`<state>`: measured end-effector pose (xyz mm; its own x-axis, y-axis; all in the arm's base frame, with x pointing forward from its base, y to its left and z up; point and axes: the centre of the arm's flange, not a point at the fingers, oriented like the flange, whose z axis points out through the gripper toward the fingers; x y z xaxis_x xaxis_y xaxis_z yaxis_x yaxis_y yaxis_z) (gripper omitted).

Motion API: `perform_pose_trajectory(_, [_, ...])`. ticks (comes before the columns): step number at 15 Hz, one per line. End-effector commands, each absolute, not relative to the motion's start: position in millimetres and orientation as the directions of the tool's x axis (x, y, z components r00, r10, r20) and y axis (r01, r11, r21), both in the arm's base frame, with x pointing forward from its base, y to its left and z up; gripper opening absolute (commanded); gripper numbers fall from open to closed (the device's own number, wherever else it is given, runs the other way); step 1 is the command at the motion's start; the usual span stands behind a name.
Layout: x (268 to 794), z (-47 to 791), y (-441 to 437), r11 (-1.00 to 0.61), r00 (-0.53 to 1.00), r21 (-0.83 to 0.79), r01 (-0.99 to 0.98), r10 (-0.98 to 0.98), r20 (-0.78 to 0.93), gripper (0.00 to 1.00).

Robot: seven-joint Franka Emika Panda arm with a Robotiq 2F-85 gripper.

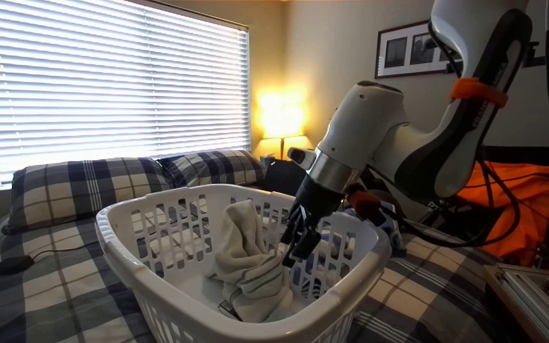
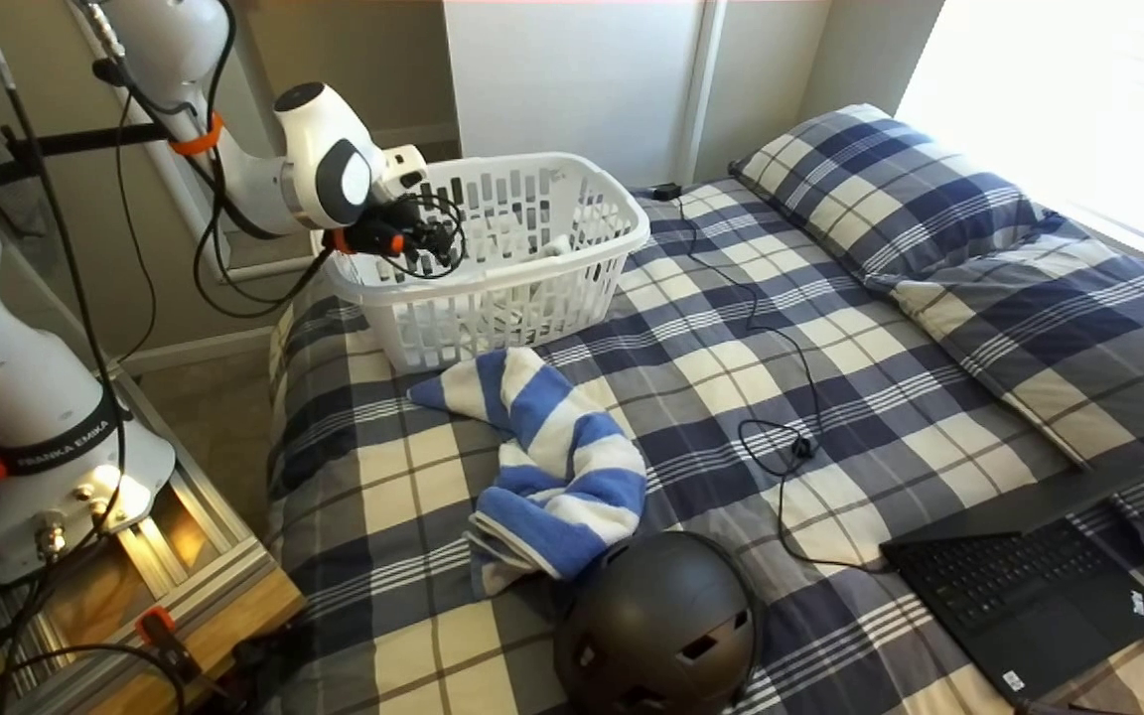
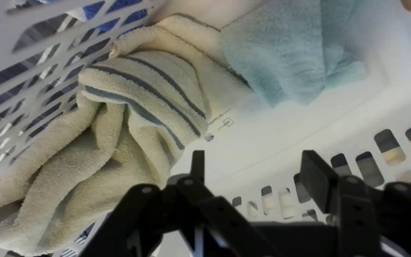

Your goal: Put the blue cloth in the basket

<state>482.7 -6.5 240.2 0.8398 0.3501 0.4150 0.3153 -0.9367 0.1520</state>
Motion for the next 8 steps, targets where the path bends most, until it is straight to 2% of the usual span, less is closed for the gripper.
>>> perform_pose_trajectory(1, [493,301,-21,-0.948,0.886,0.164,0.272,0.313,0.343,1.0])
perform_pose_trajectory(8, [488,367,-3,-0.987,0.931,0.088,0.133,0.155,0.332,1.0])
